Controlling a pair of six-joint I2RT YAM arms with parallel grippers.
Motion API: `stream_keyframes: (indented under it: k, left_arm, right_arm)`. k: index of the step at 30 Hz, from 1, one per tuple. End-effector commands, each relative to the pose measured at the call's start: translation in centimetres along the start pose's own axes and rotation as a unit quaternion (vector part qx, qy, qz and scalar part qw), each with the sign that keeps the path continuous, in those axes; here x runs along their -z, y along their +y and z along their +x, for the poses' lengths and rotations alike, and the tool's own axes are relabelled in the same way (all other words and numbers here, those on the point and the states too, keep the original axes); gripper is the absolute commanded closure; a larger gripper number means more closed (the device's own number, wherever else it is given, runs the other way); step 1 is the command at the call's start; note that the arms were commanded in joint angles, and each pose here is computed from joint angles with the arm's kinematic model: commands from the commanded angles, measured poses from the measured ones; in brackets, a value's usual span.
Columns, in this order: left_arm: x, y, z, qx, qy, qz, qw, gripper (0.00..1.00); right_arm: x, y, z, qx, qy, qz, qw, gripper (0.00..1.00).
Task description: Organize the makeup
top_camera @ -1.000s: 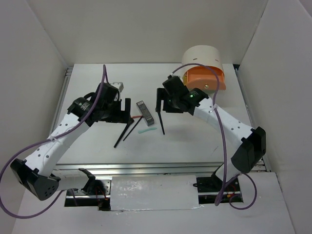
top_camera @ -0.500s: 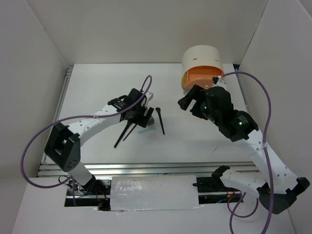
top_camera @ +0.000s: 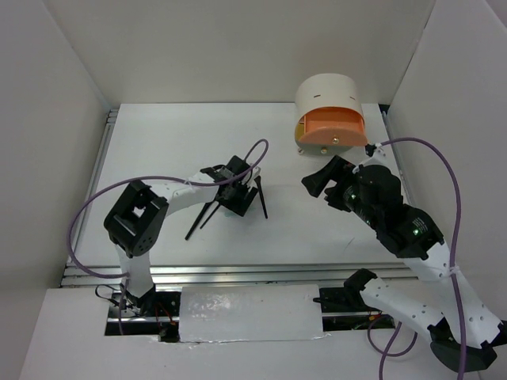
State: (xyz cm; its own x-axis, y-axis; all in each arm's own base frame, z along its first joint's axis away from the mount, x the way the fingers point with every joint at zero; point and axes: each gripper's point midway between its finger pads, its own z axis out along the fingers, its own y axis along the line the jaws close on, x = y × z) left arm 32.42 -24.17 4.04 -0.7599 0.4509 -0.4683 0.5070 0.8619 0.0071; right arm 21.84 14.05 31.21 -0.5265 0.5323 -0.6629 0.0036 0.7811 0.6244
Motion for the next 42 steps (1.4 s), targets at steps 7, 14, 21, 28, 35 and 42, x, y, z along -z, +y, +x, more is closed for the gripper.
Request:
stream_keyframes:
  k: [7, 14, 21, 28, 35, 42]
  left_arm:
    - [-2.7, -1.3, 0.0, -0.019, 0.013, 0.016, 1.0, 0.17]
    - [-3.2, -1.9, 2.1, -0.011, 0.042, 0.026, 0.999, 0.19]
    - [-2.1, -3.2, 5.2, -0.011, 0.067, 0.033, 0.997, 0.3]
    - [-1.2, -4.3, 7.7, -0.031, 0.094, 0.023, 0.995, 0.39]
    - [-1.8, -3.9, 9.5, -0.028, 0.126, 0.006, 0.992, 0.43]
    - [-2.0, -3.2, 9.5, -0.01, 0.137, -0.024, 0.99, 0.6]
  right_arm:
    - [0.8, -0.9, -0.2, 0.007, -0.015, 0.0, 1.0, 0.1]
    - [1.1, -0.8, -0.4, 0.009, -0.024, -0.006, 1.0, 0.1]
    - [1.6, -0.3, -1.0, -0.003, -0.037, -0.019, 0.999, 0.1]
    - [1.9, -0.1, -1.0, -0.017, -0.042, -0.031, 0.999, 0.1]
    - [1.8, -0.1, -0.8, -0.024, -0.043, -0.037, 0.998, 0.11]
    - [2.1, -0.1, -0.9, -0.029, -0.046, -0.038, 0.998, 0.11]
